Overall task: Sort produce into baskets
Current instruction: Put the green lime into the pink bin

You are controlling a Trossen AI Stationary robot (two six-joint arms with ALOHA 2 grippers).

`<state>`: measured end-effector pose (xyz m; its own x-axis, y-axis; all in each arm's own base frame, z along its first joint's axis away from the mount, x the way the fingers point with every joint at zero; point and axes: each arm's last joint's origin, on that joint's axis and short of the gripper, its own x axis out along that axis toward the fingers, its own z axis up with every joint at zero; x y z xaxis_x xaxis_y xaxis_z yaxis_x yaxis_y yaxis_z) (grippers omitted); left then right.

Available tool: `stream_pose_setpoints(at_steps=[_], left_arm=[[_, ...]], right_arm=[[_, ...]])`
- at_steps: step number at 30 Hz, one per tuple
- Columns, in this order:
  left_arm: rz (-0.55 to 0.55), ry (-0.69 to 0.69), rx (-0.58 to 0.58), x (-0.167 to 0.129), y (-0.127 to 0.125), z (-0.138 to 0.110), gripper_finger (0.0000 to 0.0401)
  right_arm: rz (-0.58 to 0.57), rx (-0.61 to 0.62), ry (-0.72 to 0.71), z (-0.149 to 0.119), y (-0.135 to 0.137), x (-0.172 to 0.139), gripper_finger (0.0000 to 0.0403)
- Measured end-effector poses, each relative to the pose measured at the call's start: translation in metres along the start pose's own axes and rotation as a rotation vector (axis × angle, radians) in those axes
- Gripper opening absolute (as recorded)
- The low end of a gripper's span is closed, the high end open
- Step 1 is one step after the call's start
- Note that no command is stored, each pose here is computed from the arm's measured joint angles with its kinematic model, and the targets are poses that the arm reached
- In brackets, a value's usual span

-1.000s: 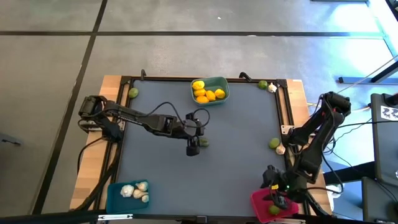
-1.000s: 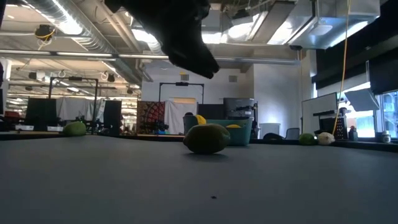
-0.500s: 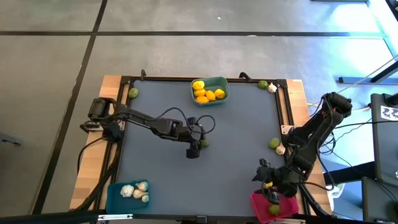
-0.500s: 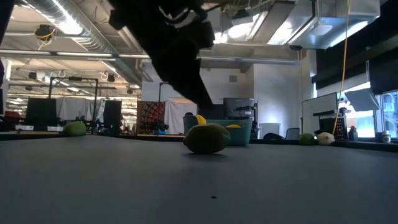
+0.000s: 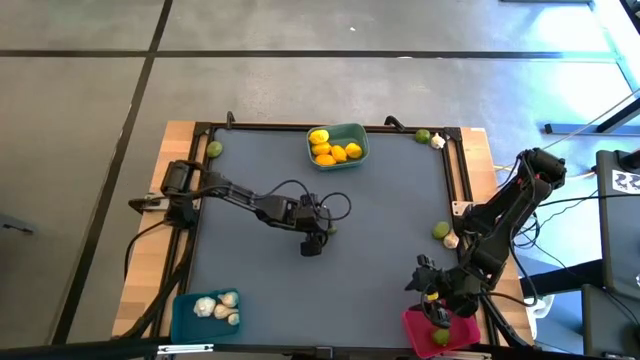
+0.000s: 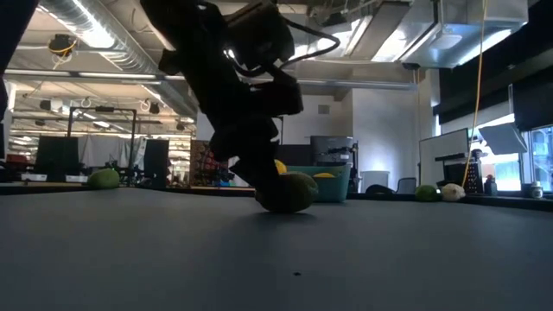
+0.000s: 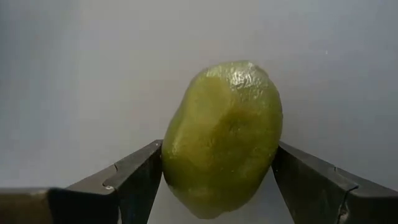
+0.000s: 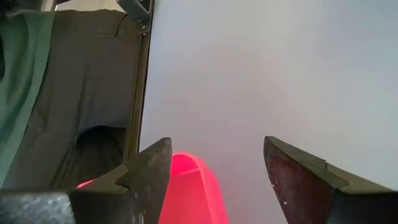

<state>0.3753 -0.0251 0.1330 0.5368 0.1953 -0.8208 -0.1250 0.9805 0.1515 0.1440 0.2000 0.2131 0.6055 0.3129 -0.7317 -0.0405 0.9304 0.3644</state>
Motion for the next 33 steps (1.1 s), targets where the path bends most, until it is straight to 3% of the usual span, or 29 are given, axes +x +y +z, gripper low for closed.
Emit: stream_pose_setpoints(at_steps=[4,12,20,33], left_arm=[[0.001,0.003,-0.008,0.002,0.000,-0.001,0.0271],[0.001,0.002,-0.014,0.002,0.000,-0.001,0.0190],[0.007,-0.038,-0.048,-0.012,0.003,0.008,0.0200],[-0.052,-0.317,-0.115,-0.073,-0.002,0.060,0.0208]], right_arm=[[-0.012,-0.015,-0.016,0.000,0.000,0.000,0.0253],[-0.012,-0.016,-0.016,0.000,0.000,0.000,0.0253],[-0.011,-0.015,-0.017,0.000,0.000,0.000,0.0253],[-0.054,-0.076,-0.135,0.012,-0.007,-0.013,0.0253]])
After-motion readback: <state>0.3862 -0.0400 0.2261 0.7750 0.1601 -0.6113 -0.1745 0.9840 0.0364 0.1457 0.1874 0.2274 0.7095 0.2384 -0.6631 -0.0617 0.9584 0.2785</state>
